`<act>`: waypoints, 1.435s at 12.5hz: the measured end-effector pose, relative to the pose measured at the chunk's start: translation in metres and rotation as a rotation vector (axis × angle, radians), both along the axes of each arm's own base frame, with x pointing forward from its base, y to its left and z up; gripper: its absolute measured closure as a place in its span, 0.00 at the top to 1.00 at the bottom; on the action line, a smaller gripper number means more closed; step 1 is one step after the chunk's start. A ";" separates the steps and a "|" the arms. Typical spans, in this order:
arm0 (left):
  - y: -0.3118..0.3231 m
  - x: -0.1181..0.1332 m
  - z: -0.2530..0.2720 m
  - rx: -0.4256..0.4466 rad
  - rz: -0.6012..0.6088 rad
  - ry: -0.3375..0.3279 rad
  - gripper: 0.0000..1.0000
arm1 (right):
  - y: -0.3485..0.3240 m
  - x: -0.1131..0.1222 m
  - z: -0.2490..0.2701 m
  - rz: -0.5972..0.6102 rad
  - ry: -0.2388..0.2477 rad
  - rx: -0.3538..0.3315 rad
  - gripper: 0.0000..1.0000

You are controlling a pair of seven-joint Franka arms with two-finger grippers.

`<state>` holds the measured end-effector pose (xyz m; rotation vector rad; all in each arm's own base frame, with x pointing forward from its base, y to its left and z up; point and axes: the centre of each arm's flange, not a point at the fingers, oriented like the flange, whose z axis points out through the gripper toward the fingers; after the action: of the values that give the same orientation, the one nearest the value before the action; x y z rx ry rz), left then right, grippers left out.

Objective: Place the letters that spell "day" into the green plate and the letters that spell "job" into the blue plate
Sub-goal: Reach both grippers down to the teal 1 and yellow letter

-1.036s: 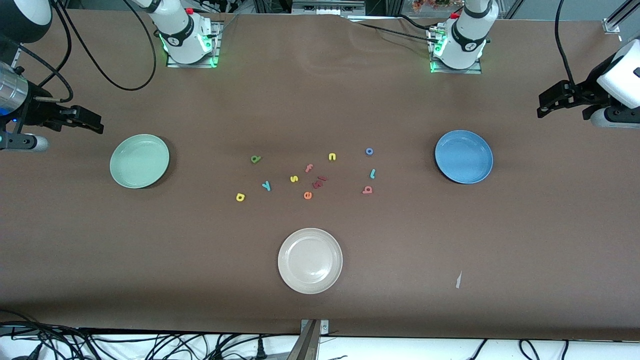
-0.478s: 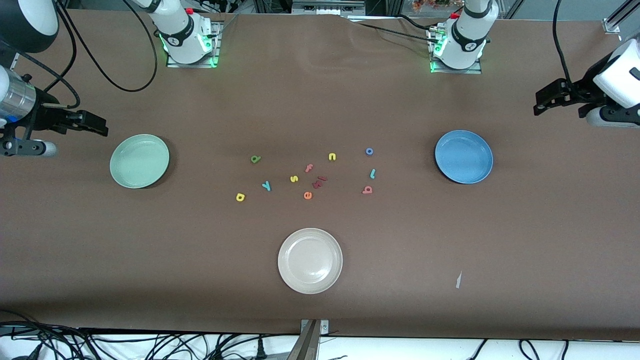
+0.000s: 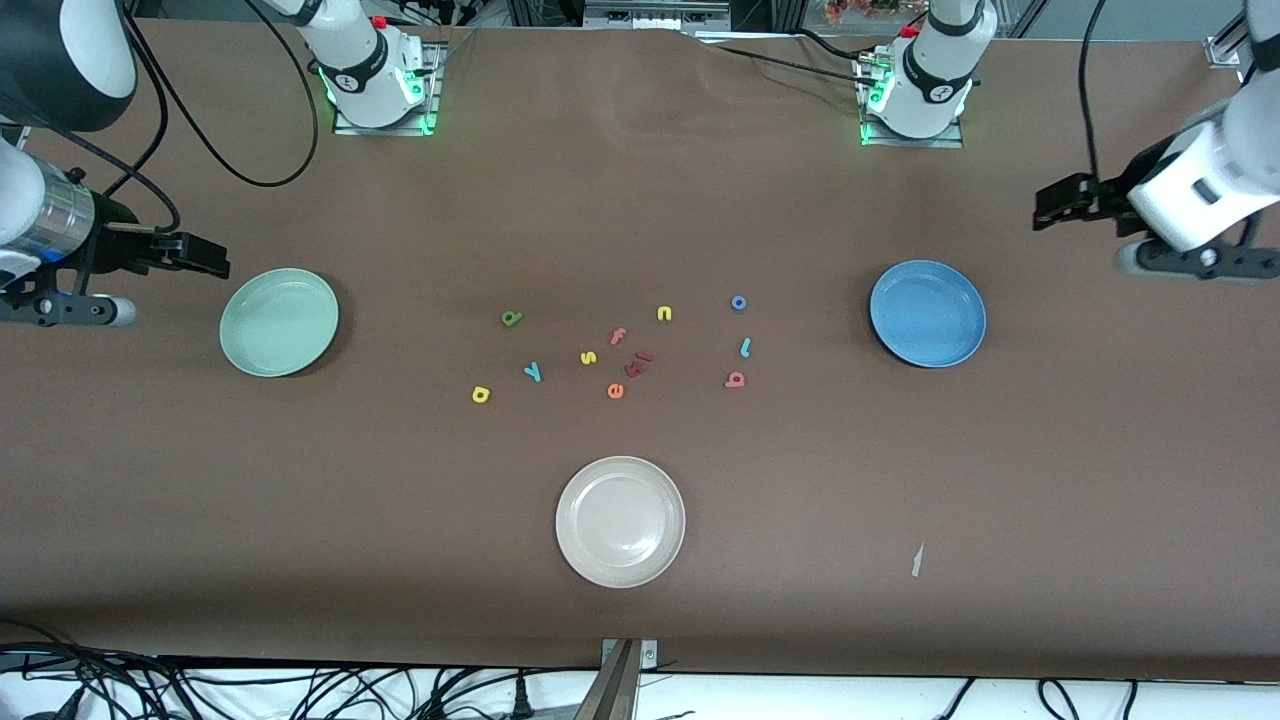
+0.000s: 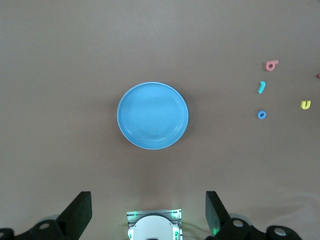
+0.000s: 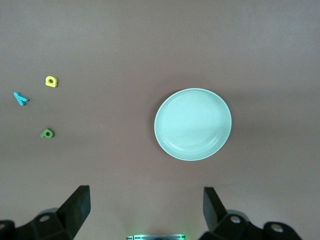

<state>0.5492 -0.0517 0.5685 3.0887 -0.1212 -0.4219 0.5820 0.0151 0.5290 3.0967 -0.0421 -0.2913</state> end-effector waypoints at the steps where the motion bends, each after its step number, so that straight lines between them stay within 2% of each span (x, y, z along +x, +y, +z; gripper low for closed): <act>1: -0.018 0.003 -0.013 0.000 -0.031 0.025 1.00 | 0.004 0.003 -0.008 0.005 0.001 0.001 1.00; 3: -0.052 0.018 -0.056 -0.012 -0.075 0.072 1.00 | 0.013 0.010 -0.026 0.013 -0.004 -0.002 1.00; 5: -0.071 0.042 -0.121 -0.084 -0.062 0.126 1.00 | 0.023 0.018 -0.046 0.001 -0.006 -0.009 1.00; 6: -0.076 0.051 -0.148 -0.113 -0.048 0.137 1.00 | 0.030 0.023 -0.056 -0.010 -0.015 -0.013 1.00; 8: -0.095 0.060 -0.185 -0.113 -0.014 0.142 1.00 | 0.054 0.033 -0.078 -0.058 -0.035 -0.005 1.00; 10: -0.131 0.051 -0.203 -0.075 0.035 0.141 1.00 | 0.086 0.043 -0.102 -0.116 -0.054 0.029 1.00; 12: -0.171 0.038 -0.212 -0.031 0.101 0.125 1.00 | 0.106 0.051 -0.124 -0.144 -0.077 0.034 1.00; 15: -0.240 0.004 -0.246 0.021 0.197 0.057 1.00 | 0.137 0.063 -0.165 -0.202 -0.123 0.025 1.00; 18: -0.269 -0.023 -0.282 0.091 0.141 0.027 1.00 | 0.186 0.064 -0.214 -0.260 -0.155 0.016 1.00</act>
<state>0.5267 -0.3205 0.2870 3.1515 0.1193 -0.4750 0.6457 0.2012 0.3154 3.1200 -0.4507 -0.0565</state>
